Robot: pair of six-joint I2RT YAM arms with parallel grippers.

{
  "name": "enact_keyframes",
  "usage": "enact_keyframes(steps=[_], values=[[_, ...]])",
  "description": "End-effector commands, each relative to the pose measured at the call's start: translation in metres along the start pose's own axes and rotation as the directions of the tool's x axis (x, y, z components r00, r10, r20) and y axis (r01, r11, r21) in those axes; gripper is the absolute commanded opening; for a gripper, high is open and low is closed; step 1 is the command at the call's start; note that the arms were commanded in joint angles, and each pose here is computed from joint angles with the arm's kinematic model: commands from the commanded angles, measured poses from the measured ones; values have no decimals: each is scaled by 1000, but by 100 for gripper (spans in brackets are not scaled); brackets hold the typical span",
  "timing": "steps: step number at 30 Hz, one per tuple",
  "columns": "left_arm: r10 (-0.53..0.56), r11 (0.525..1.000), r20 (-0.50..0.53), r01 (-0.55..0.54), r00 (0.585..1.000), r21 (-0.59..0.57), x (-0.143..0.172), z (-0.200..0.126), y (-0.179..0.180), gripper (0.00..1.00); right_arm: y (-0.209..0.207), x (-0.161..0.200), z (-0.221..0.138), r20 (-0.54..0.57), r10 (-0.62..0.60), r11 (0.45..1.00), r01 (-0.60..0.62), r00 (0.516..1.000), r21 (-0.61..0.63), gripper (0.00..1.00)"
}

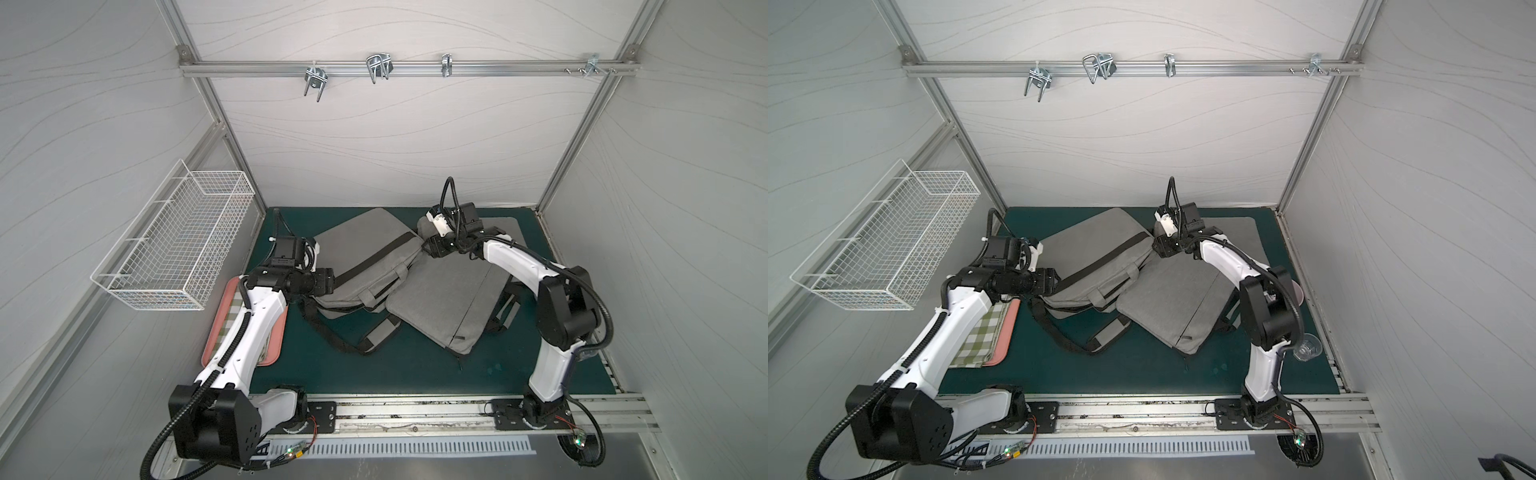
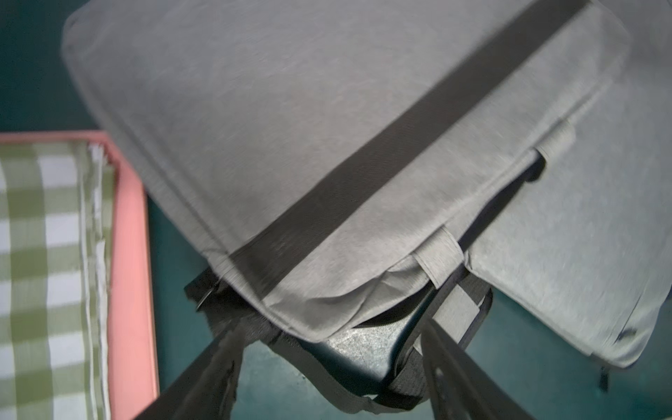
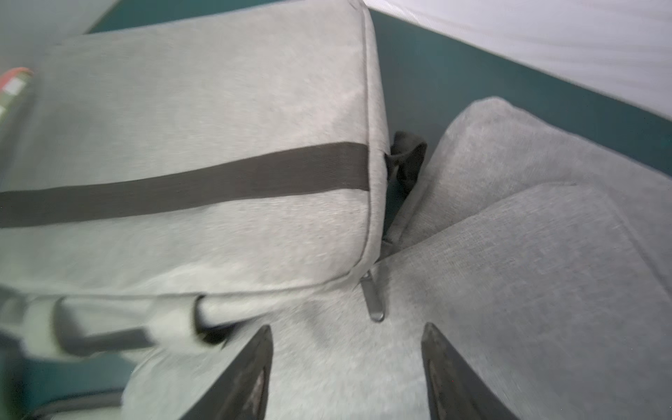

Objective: Open the zippered laptop bag and take out the laptop
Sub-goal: Place the zippered laptop bag at the center of the board, then open the bag flap on the zippered laptop bag.

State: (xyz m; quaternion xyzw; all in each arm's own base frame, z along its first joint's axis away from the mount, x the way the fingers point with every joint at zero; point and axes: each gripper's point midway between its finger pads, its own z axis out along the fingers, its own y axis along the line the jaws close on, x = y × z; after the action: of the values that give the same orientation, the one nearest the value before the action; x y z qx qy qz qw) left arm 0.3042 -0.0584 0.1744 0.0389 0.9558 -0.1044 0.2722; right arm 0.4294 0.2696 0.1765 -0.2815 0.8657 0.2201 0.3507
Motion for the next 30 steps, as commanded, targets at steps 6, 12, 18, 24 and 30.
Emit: enact_keyframes(steps=[6, 12, 18, 24, 30], values=[[502, 846, 86, -509, 861, 156, -15, 41, -90, 80, 57, 29, -64, -20, 181, 965, -181, 983, -190, 85], [609, 775, 66, -610, 791, 167, -19, 82, -117, 79, 80, 63, -81, -51, 297, 924, -300, 954, -238, 89], [650, 759, -14, -649, 759, 54, -31, 117, -103, 74, 94, 93, -82, -106, 325, 912, -341, 940, -227, 90], [688, 723, -91, -690, 720, 8, -28, 139, -96, 64, 97, 103, -81, -127, 336, 907, -357, 933, -222, 91], [706, 706, -109, -706, 700, 44, -20, 147, -108, 49, 98, 104, -80, -134, 336, 906, -359, 932, -222, 91]])
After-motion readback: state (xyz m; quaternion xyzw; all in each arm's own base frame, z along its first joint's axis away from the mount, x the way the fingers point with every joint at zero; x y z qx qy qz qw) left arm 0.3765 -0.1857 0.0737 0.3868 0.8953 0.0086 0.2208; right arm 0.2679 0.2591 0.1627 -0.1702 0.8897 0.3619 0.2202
